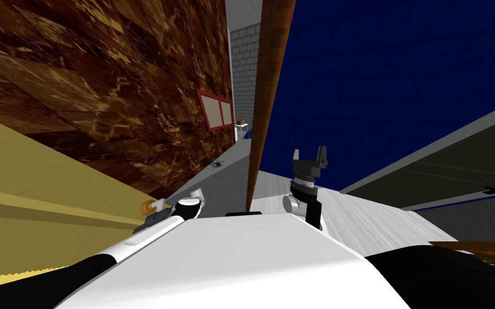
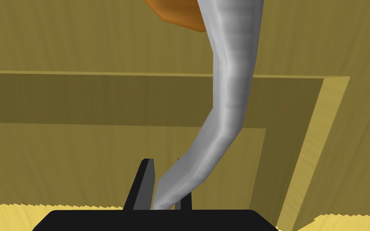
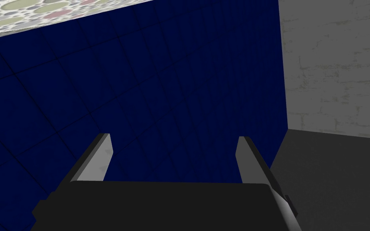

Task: Push the door open

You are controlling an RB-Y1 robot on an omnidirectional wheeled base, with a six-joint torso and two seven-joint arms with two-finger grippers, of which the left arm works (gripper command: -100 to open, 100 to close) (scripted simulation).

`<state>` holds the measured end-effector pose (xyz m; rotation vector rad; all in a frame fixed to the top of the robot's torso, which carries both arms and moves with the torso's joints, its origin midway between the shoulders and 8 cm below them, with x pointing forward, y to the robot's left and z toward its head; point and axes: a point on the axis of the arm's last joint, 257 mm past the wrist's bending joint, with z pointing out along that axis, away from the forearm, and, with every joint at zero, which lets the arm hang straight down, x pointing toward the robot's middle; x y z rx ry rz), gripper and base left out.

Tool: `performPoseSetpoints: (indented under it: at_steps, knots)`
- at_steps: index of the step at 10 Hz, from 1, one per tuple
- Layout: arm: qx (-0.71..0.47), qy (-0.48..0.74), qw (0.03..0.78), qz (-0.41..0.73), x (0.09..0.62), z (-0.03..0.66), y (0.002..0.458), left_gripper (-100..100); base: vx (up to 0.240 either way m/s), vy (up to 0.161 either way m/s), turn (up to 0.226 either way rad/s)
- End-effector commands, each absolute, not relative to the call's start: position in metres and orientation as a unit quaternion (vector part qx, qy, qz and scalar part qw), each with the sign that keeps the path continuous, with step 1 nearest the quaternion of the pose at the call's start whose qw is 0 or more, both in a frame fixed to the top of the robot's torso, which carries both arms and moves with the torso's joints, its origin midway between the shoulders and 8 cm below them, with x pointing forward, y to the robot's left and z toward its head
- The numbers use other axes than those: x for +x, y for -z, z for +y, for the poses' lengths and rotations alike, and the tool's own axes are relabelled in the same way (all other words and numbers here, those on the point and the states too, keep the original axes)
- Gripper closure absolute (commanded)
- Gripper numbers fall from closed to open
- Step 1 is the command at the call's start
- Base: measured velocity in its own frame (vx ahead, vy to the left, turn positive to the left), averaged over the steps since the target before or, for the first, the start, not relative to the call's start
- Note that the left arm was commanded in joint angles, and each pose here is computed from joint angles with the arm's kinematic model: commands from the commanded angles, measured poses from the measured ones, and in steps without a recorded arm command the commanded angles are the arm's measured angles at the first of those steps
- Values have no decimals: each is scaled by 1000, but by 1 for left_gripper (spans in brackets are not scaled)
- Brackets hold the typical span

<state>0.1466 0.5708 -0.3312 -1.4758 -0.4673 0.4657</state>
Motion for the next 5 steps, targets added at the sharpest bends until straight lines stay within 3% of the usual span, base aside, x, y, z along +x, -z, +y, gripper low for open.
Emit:
performPoseSetpoints:
  at_steps: [1, 5]
  knots:
    - [-659, -218, 686, -216, 140, 567, 332, 100, 1, 22, 18]
    - [-659, -222, 685, -218, 138, 566, 333, 100, -5, 28, 9]
